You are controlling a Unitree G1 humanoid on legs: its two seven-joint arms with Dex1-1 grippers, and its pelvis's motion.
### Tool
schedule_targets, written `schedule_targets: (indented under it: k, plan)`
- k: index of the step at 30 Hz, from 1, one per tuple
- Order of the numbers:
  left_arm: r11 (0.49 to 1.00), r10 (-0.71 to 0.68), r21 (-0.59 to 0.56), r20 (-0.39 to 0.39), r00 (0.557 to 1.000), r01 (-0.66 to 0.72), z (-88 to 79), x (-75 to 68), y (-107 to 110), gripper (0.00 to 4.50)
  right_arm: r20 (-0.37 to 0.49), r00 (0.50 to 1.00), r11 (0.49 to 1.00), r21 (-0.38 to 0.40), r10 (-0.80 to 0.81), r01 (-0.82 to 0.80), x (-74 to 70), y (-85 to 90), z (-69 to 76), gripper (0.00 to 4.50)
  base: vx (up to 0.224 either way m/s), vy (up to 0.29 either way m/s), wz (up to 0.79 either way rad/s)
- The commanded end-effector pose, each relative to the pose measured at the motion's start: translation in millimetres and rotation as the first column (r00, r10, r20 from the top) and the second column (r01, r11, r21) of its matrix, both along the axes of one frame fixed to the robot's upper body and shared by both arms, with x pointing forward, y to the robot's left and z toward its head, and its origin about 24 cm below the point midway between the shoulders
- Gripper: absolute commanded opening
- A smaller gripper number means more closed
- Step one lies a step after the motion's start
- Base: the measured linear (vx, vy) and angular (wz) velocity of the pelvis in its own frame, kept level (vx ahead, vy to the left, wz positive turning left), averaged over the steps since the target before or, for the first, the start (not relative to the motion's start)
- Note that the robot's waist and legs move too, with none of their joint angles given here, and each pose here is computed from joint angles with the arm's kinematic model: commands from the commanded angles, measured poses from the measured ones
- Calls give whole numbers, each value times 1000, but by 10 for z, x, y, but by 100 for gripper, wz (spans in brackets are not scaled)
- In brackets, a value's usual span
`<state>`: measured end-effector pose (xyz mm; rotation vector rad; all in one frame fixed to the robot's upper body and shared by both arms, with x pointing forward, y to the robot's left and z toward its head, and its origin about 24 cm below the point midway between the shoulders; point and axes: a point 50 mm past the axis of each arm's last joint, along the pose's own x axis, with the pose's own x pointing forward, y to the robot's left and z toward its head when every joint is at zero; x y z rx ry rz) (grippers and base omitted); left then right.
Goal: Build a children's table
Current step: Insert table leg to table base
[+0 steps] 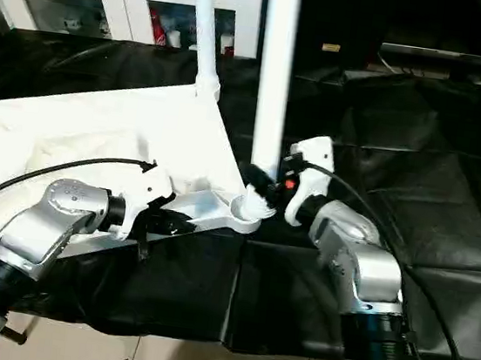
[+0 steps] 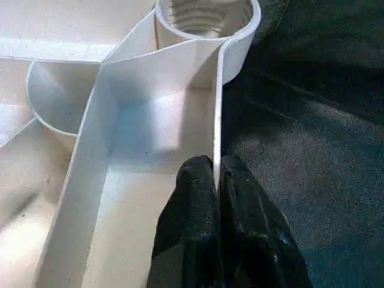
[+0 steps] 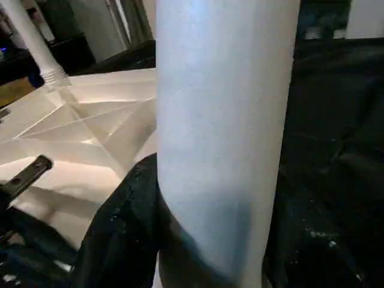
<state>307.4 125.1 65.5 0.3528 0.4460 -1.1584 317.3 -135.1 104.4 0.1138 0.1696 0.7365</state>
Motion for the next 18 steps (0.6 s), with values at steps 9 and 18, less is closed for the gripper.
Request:
schedule_targets:
  k: [9,18]
  plan:
    - [996,-37,-78,15,999,38,-7,-1,-22,0,9,1000,999,-35,28,-28,85,98,-53,188,0,0,0]
    - [994,-27,-109,3,1000,28,-67,-39,-12,0,5,999,998,-39,44,-44,131,131,-93,188,0,0,0]
